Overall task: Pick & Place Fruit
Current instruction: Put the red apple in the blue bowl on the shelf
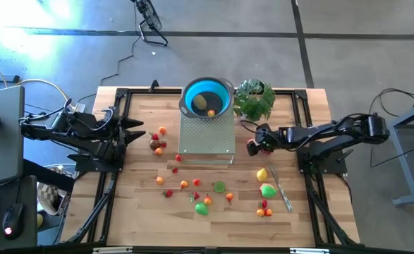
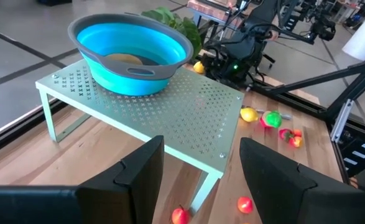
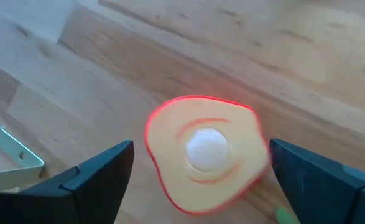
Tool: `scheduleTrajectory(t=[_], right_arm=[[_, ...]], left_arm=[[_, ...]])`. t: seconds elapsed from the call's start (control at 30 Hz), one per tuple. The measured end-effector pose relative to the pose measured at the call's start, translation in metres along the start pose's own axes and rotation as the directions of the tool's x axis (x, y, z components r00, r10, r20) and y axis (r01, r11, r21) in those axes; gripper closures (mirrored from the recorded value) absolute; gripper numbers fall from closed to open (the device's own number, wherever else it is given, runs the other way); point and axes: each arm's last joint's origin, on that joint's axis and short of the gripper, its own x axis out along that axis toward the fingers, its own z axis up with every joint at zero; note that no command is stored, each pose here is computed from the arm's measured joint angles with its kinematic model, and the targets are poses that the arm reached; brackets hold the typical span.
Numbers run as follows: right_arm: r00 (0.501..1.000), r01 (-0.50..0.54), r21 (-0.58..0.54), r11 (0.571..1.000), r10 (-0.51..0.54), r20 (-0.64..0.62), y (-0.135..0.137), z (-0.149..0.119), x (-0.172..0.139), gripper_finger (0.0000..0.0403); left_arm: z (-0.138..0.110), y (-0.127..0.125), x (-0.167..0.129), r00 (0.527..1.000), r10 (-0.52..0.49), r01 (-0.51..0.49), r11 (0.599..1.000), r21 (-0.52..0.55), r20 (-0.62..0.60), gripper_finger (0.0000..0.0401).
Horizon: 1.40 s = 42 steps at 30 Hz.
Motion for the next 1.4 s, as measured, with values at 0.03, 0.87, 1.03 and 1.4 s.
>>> scheduleTrajectory(t=[0.03,0.87,1.03,1.4], right_arm=[[1.000,0.002,-0.004,1.000,-0.003,-0.006,0.0003,-0.0005,0.0028,0.0039],[1.000,0.008,-0.036,0.999,-0.008,0.006,0.0027,-0.0018,0.0106,0.0076],[1.000,0.010,-0.051,0.999,-0.010,0.005,0.0024,-0.0020,0.0107,0.0108],[1.000,-0.001,-0.061,0.998,0.001,0.003,0.0031,-0.0017,0.0100,0.0106]], left_arm=[[0.0000,0.0000,0.0000,1.000,0.000,0.000,1.000,0.000,0.000,0.0196],[0.0000,0.0000,0.0000,1.000,0.000,0.000,1.000,0.000,-0.001,0.0196],[0.0000,0.0000,0.0000,1.000,0.000,0.000,1.000,0.000,-0.001,0.0196],[-0.0001,0.0000,0.0000,1.000,-0.001,0.001,1.000,0.000,-0.001,0.0196]])
